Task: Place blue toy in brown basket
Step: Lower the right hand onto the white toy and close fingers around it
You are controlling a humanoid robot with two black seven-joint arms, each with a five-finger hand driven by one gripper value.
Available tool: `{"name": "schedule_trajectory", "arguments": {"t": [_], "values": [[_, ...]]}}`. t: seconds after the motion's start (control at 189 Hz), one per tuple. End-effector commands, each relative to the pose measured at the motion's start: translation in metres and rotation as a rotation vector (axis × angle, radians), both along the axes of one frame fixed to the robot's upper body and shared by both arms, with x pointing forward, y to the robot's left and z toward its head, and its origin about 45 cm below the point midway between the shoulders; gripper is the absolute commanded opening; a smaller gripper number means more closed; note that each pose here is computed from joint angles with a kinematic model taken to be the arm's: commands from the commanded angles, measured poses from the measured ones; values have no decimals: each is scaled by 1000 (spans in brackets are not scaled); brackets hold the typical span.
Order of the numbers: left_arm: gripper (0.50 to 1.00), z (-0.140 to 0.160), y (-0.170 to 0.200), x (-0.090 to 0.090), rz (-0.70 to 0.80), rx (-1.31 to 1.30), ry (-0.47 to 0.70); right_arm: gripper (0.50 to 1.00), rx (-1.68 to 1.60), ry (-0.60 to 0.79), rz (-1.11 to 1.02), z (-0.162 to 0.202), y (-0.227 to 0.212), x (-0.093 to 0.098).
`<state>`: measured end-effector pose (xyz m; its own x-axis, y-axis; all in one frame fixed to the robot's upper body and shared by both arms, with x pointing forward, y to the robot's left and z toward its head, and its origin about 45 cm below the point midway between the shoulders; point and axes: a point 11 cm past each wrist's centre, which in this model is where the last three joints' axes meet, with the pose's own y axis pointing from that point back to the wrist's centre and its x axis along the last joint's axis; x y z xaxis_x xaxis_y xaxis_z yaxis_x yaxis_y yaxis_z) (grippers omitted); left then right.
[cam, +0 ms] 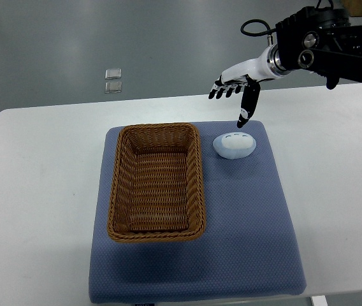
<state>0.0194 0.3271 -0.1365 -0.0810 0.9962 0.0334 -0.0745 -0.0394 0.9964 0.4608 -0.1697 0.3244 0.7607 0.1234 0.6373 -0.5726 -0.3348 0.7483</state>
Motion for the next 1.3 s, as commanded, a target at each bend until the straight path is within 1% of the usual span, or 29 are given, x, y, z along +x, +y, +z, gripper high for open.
{"name": "schedule_trajectory", "arguments": {"t": [0.0, 0.101, 0.19, 0.349, 0.519, 0.757, 0.868, 1.032, 1.164, 1.212, 1.243, 1.249, 1.254, 1.259, 1.265, 1.275, 1.291, 1.296], "values": [[1000, 0, 0, 0, 1, 1, -1, 913, -69, -20, -5, -4, -2, 1], [1000, 0, 0, 0, 0, 1, 0, 913, -64, -3, -3, -11, 2, -1], [1000, 0, -1, 0, 0, -2, -1, 913, -59, 13, -10, -28, 1, -4], [1000, 0, 0, 0, 0, -1, 0, 913, -32, 30, -28, -43, 2, -6], [1000, 0, 0, 0, 0, -1, 0, 913, -19, 41, -70, -71, -2, -4], [1000, 0, 0, 0, 6, 2, -2, 913, 10, 30, -104, -94, 4, -3], [1000, 0, 0, 0, 3, 2, -1, 911, 18, 34, -115, -109, 3, -6], [1000, 0, 0, 0, 2, 2, 0, 911, 20, 28, -129, -120, 5, -6], [1000, 0, 0, 0, 2, 2, 0, 907, 16, 25, -137, -122, 2, -5], [1000, 0, 0, 0, 0, 2, 0, 897, 14, 24, -141, -122, 1, -4], [1000, 0, 0, 0, 0, 2, 0, 874, 14, 25, -145, -124, -1, -4], [1000, 0, 0, 0, 0, 2, 0, 856, 14, 26, -146, -124, -1, -4], [1000, 0, 0, 0, 0, 2, 0, 856, 14, 26, -147, -124, -1, -4], [1000, 0, 0, 0, 0, 2, 0, 832, 14, 26, -147, -124, -1, -4], [1000, 0, 0, 0, 0, 2, 0, 832, 14, 26, -147, -124, -1, -4], [1000, 0, 0, 0, 0, 2, 0, 797, 11, 30, -149, -126, -2, -5], [1000, 0, 0, 0, 0, 2, 0, 785, 11, 30, -150, -127, -3, -5], [1000, 0, 0, 0, 0, 2, 0, 772, 9, 32, -151, -128, -3, -6]]}}
